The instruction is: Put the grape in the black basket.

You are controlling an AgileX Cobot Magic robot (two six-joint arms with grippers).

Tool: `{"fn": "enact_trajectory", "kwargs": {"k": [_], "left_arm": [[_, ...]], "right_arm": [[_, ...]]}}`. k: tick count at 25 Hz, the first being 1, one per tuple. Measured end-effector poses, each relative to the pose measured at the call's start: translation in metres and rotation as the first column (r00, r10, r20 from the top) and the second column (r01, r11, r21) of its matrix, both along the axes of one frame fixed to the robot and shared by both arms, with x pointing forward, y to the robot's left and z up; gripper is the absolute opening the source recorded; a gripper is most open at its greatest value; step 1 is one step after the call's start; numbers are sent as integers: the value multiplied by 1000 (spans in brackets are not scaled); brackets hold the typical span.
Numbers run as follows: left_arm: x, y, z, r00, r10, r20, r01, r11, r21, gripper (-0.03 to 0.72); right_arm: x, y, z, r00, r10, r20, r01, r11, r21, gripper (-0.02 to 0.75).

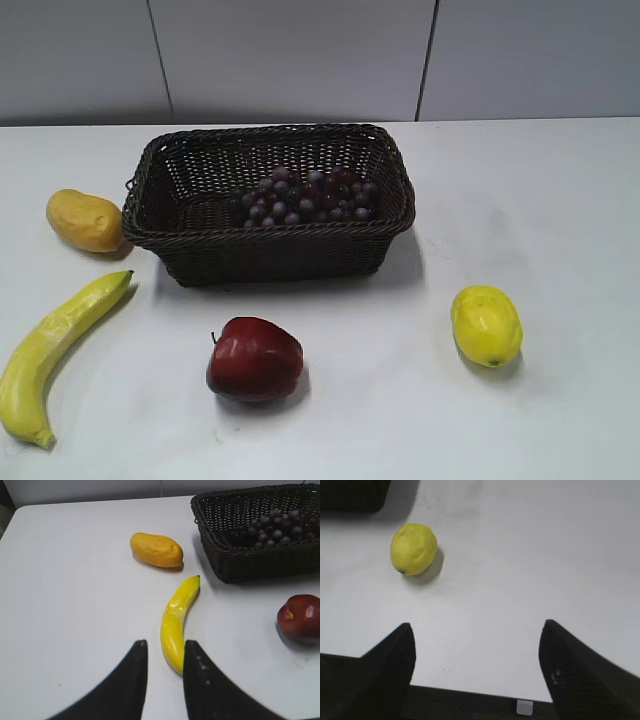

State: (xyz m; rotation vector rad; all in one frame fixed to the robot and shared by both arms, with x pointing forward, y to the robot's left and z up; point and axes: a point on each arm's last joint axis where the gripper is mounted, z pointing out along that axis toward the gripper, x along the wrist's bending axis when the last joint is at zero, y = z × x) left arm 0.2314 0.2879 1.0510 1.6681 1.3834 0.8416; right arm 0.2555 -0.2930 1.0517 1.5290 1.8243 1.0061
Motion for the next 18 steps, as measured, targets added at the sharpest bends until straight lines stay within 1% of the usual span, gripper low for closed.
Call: {"fn": "enact_trajectory", "kwargs": {"k": [3,6,9,11,18], "left_arm": [[0,0,0,1000,0,0,0,1000,0,227],[0,0,0,1000,0,0,0,1000,0,227],[0,0,0,1000,0,0,0,1000,1,227],[0,0,0,1000,1,0,-1,1000,1,227],[0,0,0,1000,0,0,0,1000,0,227]], "right_arm": [[-1,0,0,1000,0,5,0,1000,1,580],[-6,-1,0,999,-17,42,17,1000,11,576],[-17,-4,1,990,-88,112,85,996,26,575],[-21,-4,0,983,-127,136,124,992,31,575],[-21,-3,0,976,-169,138,165,986,35,574]]}}
